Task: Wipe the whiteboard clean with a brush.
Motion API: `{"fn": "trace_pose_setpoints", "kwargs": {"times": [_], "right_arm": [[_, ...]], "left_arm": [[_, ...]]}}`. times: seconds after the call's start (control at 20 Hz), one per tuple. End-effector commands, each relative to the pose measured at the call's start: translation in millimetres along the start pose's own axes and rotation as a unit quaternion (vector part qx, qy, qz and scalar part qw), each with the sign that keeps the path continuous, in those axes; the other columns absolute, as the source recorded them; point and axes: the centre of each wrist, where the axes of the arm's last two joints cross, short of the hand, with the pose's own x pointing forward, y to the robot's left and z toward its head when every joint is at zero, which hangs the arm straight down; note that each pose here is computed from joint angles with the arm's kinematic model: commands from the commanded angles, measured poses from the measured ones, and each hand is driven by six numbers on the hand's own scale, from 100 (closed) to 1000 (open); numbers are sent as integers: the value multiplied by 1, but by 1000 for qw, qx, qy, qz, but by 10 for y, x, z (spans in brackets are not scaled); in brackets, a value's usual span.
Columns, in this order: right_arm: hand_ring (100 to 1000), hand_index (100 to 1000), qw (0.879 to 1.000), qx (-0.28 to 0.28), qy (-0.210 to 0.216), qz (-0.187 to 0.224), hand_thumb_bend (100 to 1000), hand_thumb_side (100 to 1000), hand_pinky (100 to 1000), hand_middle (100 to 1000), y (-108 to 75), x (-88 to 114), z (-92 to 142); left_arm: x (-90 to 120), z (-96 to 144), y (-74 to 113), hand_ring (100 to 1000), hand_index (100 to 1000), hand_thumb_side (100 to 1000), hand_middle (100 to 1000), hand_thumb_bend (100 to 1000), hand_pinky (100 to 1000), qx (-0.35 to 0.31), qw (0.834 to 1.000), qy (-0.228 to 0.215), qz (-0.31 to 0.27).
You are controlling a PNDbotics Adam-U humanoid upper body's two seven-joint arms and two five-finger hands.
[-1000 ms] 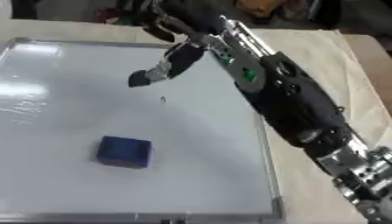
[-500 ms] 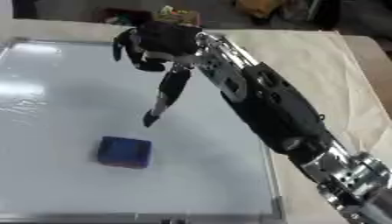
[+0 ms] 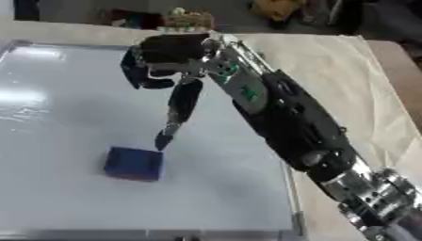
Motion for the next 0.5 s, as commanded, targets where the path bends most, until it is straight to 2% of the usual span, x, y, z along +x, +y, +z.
{"fn": "trace_pose_setpoints", "kwargs": {"times": [0.05,0.35,0.5], "right_arm": [[626,100,1000,-14,-8,15,872,621,677,524,-94,72,-13],[632,100,999,-49,14,20,855,655,676,528,27,169,-23],[631,100,997,-62,24,43,853,667,669,527,101,247,-50]], "left_arm": [[78,-59,34,414,510,861,451,100,340,-12,1000,-13,-12],[80,-56,55,414,510,863,451,100,340,-10,1000,-11,-18],[81,-58,56,414,510,863,451,100,340,-9,1000,-11,-20]]}}
